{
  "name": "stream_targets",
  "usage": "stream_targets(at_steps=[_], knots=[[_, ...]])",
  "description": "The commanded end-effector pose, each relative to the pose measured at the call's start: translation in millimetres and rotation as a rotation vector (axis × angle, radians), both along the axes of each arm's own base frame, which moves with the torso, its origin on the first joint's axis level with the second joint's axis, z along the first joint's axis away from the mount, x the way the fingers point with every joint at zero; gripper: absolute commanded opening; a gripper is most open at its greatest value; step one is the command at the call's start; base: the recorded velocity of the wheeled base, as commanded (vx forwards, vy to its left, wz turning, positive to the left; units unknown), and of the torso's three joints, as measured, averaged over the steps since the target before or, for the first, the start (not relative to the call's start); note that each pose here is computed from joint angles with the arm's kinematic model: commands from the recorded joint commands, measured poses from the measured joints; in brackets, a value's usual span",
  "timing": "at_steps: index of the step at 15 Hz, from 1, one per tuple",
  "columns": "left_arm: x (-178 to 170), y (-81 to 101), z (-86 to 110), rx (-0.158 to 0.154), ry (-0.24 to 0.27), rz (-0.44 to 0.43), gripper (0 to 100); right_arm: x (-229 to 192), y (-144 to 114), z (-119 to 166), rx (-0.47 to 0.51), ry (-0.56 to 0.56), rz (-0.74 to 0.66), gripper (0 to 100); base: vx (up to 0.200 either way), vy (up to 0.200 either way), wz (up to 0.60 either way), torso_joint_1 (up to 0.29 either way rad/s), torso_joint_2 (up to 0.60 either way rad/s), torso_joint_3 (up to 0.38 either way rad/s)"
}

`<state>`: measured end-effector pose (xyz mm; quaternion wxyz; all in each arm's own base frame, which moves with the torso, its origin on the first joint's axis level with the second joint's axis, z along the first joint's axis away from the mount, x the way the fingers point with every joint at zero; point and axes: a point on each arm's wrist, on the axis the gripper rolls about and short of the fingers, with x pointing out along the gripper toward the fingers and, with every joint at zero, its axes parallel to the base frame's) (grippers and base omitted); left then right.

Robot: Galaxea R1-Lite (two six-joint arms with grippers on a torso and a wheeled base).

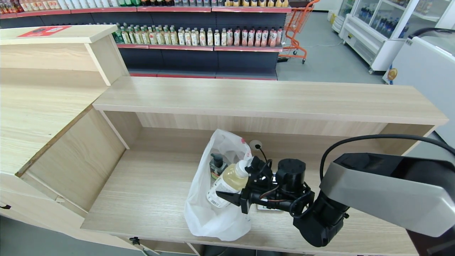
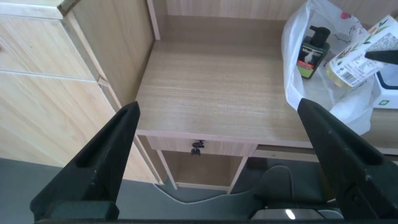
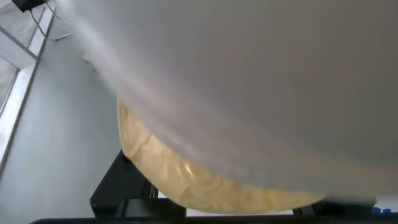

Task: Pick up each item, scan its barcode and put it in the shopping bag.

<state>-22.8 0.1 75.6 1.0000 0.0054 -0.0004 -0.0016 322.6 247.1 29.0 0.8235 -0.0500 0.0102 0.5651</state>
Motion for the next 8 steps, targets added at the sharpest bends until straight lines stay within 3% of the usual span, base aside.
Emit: stream_targets(at_steps=[1, 8], knots=[[0, 0.0, 0.0, 0.0, -0.001, 0.0, 100, 4, 1, -28, -0.049, 0.013, -0.017, 0, 0.0, 0.0, 0.0, 0.0, 0.0, 0.0], [0, 0.0, 0.0, 0.0, -0.001, 0.0, 100, 21, 8, -59, -0.137, -0.086, -0.065, 0, 0.0, 0.0, 0.0, 0.0, 0.0, 0.0]])
